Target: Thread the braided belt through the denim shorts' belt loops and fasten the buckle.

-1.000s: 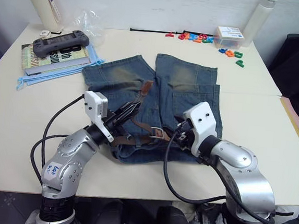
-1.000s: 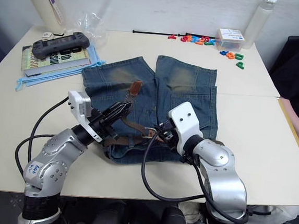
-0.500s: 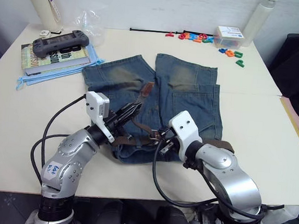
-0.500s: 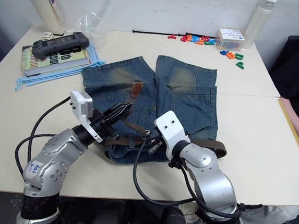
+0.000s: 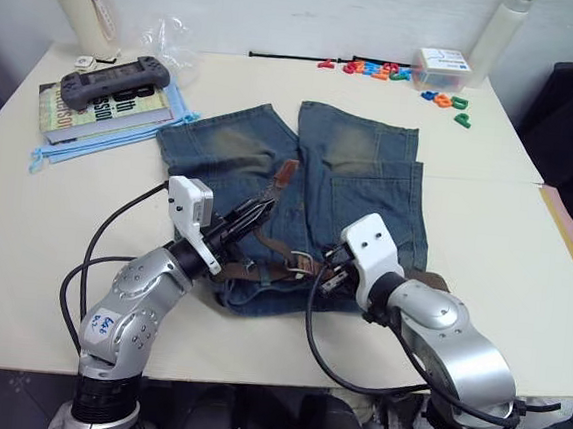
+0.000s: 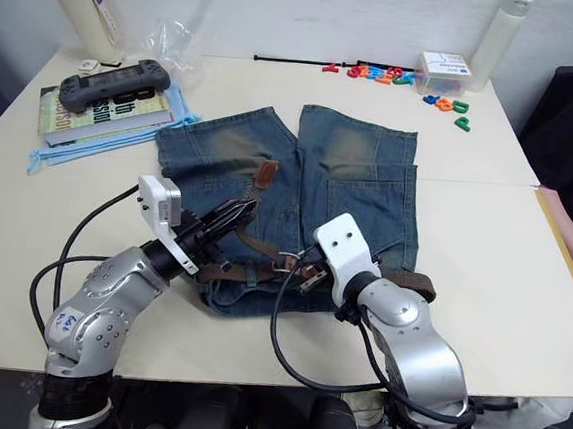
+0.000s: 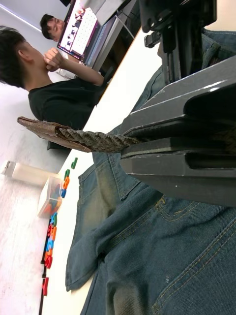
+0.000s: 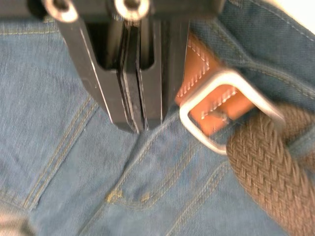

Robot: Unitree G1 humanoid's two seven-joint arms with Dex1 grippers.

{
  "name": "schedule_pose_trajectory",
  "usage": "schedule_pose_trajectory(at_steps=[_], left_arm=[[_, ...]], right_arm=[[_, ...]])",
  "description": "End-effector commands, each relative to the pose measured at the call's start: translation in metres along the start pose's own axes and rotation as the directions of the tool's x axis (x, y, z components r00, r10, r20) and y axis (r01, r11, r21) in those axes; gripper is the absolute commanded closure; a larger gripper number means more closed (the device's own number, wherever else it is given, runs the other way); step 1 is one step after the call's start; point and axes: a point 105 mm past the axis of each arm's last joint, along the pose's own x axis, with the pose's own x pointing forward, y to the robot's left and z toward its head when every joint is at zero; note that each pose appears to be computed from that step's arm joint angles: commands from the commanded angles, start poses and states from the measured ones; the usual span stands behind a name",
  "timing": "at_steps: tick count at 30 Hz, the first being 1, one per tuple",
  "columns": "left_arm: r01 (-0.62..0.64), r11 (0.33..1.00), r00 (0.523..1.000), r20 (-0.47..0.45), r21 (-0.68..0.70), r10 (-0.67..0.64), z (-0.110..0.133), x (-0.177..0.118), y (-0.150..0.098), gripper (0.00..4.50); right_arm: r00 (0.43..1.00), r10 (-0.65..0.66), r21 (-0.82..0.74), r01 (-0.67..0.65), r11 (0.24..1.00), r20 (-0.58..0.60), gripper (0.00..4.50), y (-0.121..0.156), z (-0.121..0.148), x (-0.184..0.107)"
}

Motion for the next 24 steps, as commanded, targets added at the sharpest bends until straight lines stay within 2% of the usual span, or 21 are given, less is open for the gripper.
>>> schedule_pose_trajectory(at_steps=[1, 17, 24], left_arm=[[0.027, 0.999, 0.999, 0.042, 0.032, -0.028, 0.014, 0.002, -0.006, 4.50], [0.019, 0.999, 0.999, 0.032, 0.038, -0.020, 0.013, 0.002, -0.006, 4.50], [0.027, 0.999, 0.999, 0.019, 0.038, -0.028, 0.011, 0.000, -0.008, 4.50]], right_arm=[[0.998, 0.049, -0.033, -0.048, 0.998, 0.028, 4.47, 0.014, 0.007, -0.005], [0.989, 0.145, -0.056, -0.143, 0.988, 0.041, 4.47, 0.042, 0.014, 0.004], [0.983, 0.181, -0.069, -0.180, 0.981, 0.011, 4.47, 0.048, 0.008, 0.012]])
